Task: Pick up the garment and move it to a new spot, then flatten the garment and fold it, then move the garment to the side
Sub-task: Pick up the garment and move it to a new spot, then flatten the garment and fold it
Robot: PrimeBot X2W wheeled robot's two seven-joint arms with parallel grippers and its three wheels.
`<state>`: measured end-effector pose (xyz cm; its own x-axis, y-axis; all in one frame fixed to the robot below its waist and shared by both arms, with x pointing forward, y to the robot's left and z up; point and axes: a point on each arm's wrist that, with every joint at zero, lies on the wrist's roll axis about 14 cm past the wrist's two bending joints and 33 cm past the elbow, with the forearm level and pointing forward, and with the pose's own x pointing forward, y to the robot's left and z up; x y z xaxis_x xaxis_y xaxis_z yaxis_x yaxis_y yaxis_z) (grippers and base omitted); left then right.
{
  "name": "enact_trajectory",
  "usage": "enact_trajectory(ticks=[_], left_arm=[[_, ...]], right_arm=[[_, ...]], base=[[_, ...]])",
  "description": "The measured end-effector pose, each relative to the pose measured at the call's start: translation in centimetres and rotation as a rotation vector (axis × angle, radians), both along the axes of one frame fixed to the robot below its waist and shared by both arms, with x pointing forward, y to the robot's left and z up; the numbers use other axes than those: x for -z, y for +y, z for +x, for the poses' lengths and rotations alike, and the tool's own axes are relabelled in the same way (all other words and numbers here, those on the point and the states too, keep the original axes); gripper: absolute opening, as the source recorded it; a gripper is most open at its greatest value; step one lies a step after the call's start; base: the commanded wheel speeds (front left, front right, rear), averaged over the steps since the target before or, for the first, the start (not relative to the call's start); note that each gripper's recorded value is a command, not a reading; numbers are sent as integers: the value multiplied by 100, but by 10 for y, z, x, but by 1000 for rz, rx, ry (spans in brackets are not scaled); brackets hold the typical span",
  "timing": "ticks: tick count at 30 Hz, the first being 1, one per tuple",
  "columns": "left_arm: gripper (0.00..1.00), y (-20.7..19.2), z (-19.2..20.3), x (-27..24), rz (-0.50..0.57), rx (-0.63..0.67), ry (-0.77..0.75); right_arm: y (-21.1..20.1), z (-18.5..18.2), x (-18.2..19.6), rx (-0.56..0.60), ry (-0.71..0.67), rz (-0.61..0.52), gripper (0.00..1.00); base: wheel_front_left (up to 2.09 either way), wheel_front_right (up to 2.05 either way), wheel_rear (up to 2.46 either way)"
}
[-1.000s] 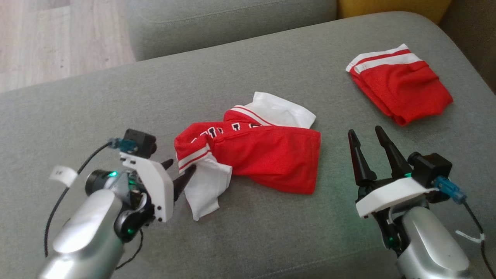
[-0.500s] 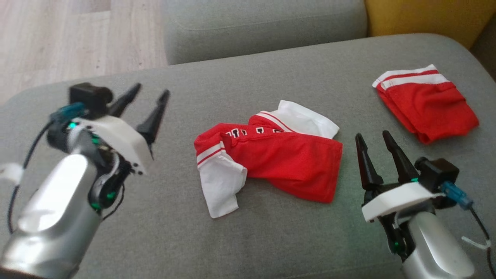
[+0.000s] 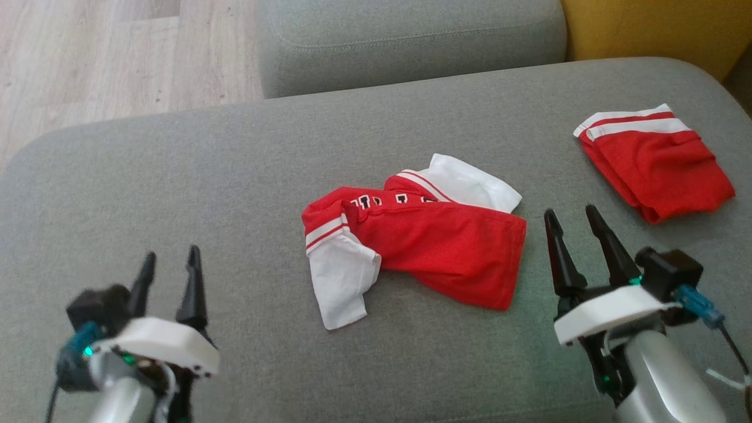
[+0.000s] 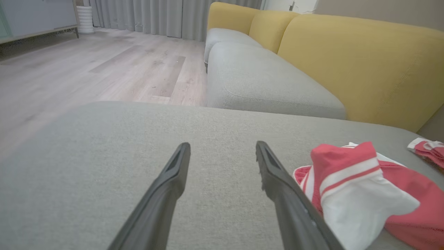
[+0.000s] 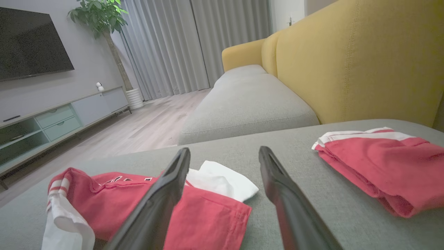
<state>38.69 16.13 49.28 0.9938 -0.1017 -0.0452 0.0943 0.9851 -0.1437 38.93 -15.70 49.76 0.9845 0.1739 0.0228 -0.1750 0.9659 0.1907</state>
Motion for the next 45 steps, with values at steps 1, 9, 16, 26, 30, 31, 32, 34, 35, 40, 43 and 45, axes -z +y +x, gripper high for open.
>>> enact_trajectory(ticks=[1, 9, 16, 26, 30, 31, 32, 34, 35, 40, 43, 45], left_arm=[[100, -2, -4, 3, -24, -9, 10], [100, -9, -10, -3, -59, -27, -28], [100, -8, -10, -9, -51, -20, -58], [100, -5, -8, 3, -37, -21, -35], [100, -1, -11, 12, -37, -31, -7], [100, 1, -11, 14, -31, -31, -3], [100, 4, -10, 15, -28, -36, -1], [100, 8, -9, 15, -25, -45, -1], [100, 10, -9, 14, -25, -52, -2], [100, 20, -11, 22, -20, -80, 22], [100, 25, -12, 24, -18, -92, 28], [100, 27, -13, 27, -16, -97, 38]], right_arm=[[-1, -2, 3, 1, 7, -1, 100], [-4, -6, 13, 5, 36, -8, 100], [-5, -4, 13, -1, 39, -22, 100], [-2, 22, 56, -76, 412, -31, 100], [-2, 32, 71, -104, 590, -1, 100], [-2, 32, 77, -107, 637, 16, 100], [-1, 30, 84, -114, 687, 24, 100], [2, 27, 93, -127, 747, 34, 100], [3, 27, 95, -127, 762, 50, 100], [10, 28, 105, -145, 822, 95, 100], [13, 29, 109, -151, 836, 104, 100], [16, 30, 111, -154, 837, 111, 100]], base=[[0, 0, 0], [0, 0, 0], [0, 0, 0], [0, 0, 0], [0, 0, 0], [0, 0, 0], [0, 0, 0], [0, 0, 0], [0, 0, 0], [0, 0, 0], [0, 0, 0], [0, 0, 0]])
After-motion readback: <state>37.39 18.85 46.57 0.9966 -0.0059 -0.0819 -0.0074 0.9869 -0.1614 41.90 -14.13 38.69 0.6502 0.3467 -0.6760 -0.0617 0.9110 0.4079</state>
